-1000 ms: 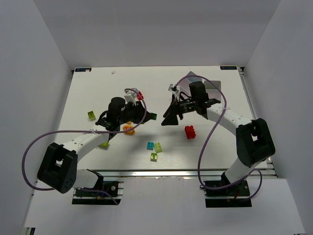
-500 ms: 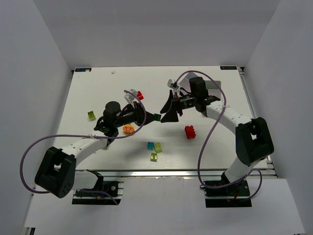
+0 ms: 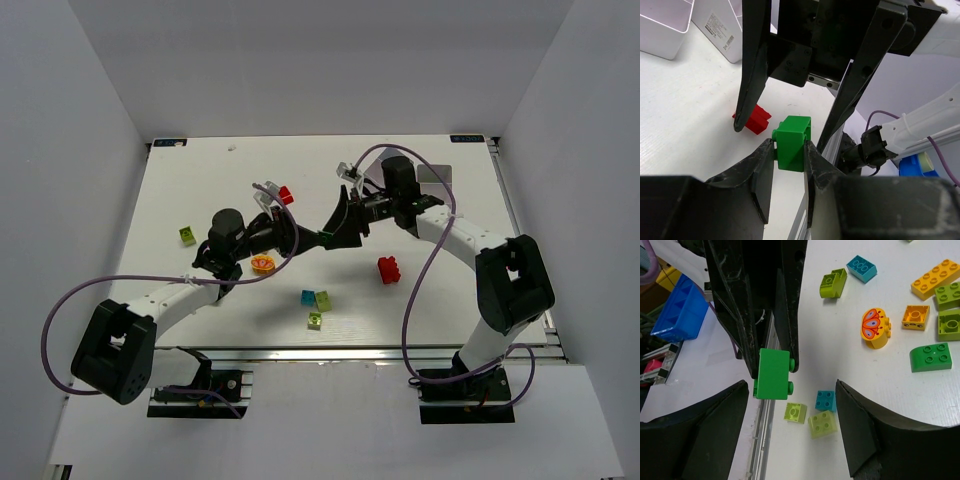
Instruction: Sort the legos into containers by color
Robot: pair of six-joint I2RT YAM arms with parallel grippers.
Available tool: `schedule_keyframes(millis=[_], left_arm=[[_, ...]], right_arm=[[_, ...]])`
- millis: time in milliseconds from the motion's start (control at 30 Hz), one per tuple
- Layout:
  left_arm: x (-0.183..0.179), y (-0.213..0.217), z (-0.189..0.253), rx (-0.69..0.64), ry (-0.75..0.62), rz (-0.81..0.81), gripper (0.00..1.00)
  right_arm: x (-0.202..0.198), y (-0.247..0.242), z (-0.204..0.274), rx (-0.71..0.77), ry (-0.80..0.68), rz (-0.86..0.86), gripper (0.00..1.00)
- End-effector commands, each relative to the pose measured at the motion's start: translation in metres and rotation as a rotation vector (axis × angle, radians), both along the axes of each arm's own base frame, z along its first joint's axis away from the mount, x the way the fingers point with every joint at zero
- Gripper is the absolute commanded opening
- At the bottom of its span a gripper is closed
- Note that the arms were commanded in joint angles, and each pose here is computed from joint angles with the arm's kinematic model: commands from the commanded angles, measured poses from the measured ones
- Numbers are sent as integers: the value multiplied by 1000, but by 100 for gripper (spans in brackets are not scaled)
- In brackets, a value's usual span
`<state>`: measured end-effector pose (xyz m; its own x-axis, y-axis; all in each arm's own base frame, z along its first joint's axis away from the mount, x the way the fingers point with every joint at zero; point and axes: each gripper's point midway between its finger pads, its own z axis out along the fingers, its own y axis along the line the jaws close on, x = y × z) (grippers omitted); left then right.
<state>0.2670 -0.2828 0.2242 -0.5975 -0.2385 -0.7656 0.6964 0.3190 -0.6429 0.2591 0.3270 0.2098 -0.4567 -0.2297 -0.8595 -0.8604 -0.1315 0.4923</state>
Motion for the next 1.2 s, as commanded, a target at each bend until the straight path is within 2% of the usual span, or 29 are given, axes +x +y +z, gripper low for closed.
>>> schedule_keyframes(millis=[0, 133, 233, 333, 467, 533, 633, 667, 833, 1033, 1167], left_arm=[[-6, 1, 15, -30, -49, -20, 14], [-6, 1, 14, -31, -47, -20, 14], [-6, 2, 15, -33, -49, -15, 14], [-4, 1, 15, -34, -49, -12, 14], [-3, 1, 15, -33, -47, -7, 15], [-2, 2, 15, -30, -49, 0, 15], [1, 3, 14, -20, -47, 16, 22], [2, 4, 14, -15, -47, 25, 31], [13, 12, 17, 16, -63, 111, 59], [18, 24, 24, 25, -64, 178, 74], [24, 34, 25, 32, -53, 238, 76]], right_arm=[[2, 6, 25, 65, -59, 42, 74], [2, 7, 26, 71, -51, 53, 67], [0, 8, 24, 71, -34, 68, 56], [-4, 8, 24, 74, -20, 87, 46], [-7, 6, 24, 77, -12, 108, 23], [-9, 6, 24, 77, -12, 116, 18], [-10, 5, 25, 77, -15, 117, 7], [-10, 5, 26, 78, -21, 116, 6], [-10, 3, 27, 65, -36, 100, 0], [2, -2, 15, 2, -129, 24, 0], [16, -13, 5, -53, -169, -40, 0]])
